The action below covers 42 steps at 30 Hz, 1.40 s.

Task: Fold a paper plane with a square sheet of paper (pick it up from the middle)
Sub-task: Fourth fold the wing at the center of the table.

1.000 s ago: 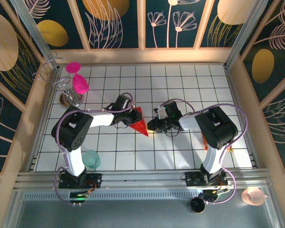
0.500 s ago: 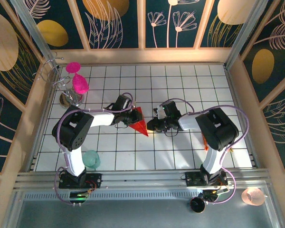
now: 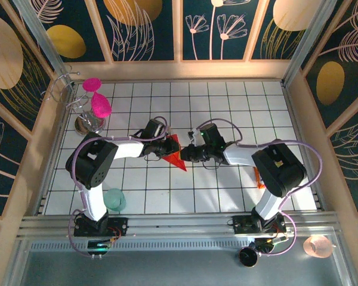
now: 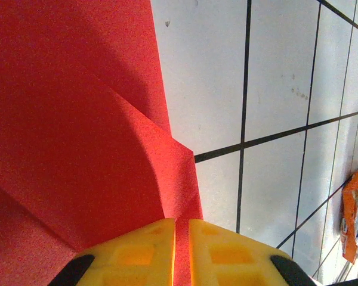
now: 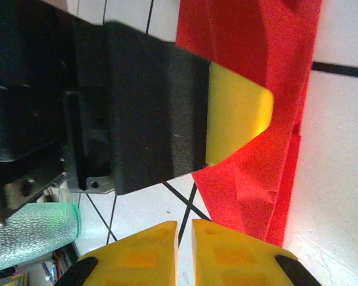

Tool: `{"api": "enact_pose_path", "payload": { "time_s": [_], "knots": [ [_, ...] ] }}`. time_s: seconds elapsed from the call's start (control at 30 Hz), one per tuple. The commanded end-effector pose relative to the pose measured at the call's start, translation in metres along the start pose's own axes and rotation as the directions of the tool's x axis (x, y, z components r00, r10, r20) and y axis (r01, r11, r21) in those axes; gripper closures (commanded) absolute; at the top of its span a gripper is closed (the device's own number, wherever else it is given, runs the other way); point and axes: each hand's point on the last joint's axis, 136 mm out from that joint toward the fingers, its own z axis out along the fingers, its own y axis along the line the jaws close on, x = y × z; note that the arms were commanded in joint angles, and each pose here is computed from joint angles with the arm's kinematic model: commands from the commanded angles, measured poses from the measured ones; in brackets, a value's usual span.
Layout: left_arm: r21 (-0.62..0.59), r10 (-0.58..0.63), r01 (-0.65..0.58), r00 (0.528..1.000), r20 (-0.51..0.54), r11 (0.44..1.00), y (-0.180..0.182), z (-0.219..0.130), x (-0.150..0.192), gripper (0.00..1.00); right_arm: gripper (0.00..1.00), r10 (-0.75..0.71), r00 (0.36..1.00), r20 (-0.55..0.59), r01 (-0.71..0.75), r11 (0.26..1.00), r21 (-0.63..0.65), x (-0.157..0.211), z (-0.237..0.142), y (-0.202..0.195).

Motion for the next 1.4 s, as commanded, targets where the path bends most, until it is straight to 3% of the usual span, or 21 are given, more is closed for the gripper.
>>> {"api": "enact_pose_path", "payload": {
  "time_s": [0.0,1.1,1.37],
  "knots": [
    [-0.006,0.005,-0.005,1.0,-0.014,1.0,0.002,0.003,-0.001,0.86,0.87,0.007,0.999,-0.042,-0.007,1.0,0.002,0.006,0.012,-0.002],
    [-0.041,-0.017,0.016,1.0,-0.02,0.999,0.013,0.007,0.001,0.86,0.89,0.065,0.994,-0.094,-0.054,0.992,0.115,0.024,0.022,-0.038],
    [-0.096,-0.041,0.038,0.999,-0.026,0.995,0.028,0.009,0.005,0.86,0.89,0.105,0.986,-0.128,-0.083,0.983,0.165,0.036,0.026,-0.054]
  ]
}}
